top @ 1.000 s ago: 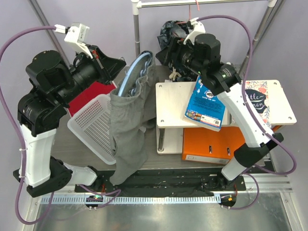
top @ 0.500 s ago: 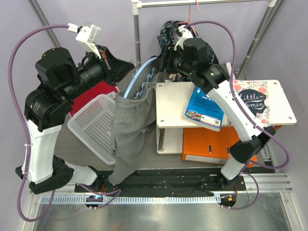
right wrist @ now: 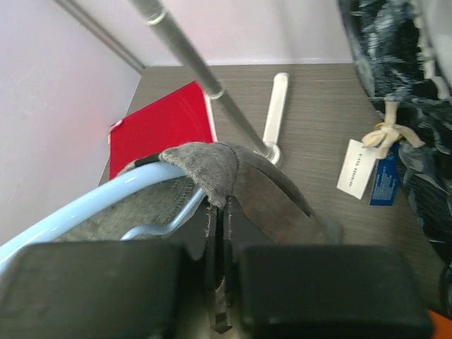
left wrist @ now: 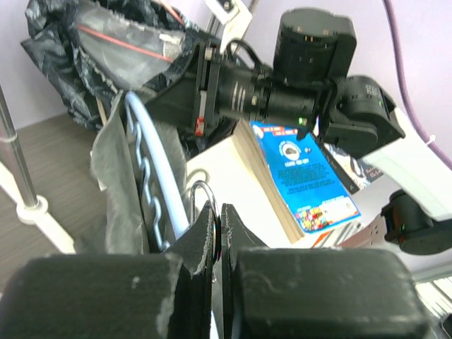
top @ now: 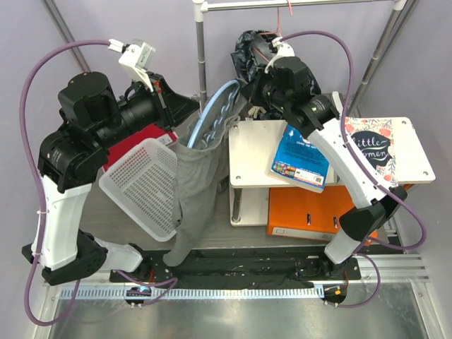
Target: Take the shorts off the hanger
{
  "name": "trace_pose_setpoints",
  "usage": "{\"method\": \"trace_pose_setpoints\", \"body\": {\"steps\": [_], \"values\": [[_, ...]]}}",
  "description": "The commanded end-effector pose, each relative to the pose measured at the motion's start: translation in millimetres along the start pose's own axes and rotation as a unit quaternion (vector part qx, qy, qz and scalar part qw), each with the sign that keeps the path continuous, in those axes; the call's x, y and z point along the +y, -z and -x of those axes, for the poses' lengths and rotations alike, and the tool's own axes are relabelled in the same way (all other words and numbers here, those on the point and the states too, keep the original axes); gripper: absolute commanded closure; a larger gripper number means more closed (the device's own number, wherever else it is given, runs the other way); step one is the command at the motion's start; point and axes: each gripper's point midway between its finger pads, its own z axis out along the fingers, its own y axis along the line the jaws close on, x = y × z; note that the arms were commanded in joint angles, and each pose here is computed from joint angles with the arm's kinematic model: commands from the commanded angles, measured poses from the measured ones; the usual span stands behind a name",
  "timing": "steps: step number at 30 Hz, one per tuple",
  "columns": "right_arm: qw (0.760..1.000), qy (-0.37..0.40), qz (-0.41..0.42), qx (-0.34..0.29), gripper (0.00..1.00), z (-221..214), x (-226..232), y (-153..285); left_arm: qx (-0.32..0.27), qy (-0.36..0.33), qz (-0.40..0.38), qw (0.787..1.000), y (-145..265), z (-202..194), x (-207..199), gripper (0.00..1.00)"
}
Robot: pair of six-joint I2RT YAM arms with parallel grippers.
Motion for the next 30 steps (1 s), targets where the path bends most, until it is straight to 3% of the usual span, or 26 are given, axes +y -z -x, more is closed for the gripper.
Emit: {"method": "trace_pose_setpoints", "body": {"steps": [1,14,19,30], "values": [[0.996,-0.012,-0.056,-0.061,0.99,34,-28,12,-0.045,-0.018,-0.025,0.999,33,23,-17,1.0],[0.991,-0.086,-0.095,-0.032,0.99,29,-55,1,-0.074,-0.019,0.001,0.997,49,34,-12,1.0],[0.997,-0.08,0.011,0.019,0.99,10,-20,0,-0.123,-0.016,0.014,0.992,49,52,-7,1.0],[0.987,-0.072,0.144,0.014,0.99,20,30,29,-0.159,0.025,0.019,0.987,2,65,2,1.0]]}}
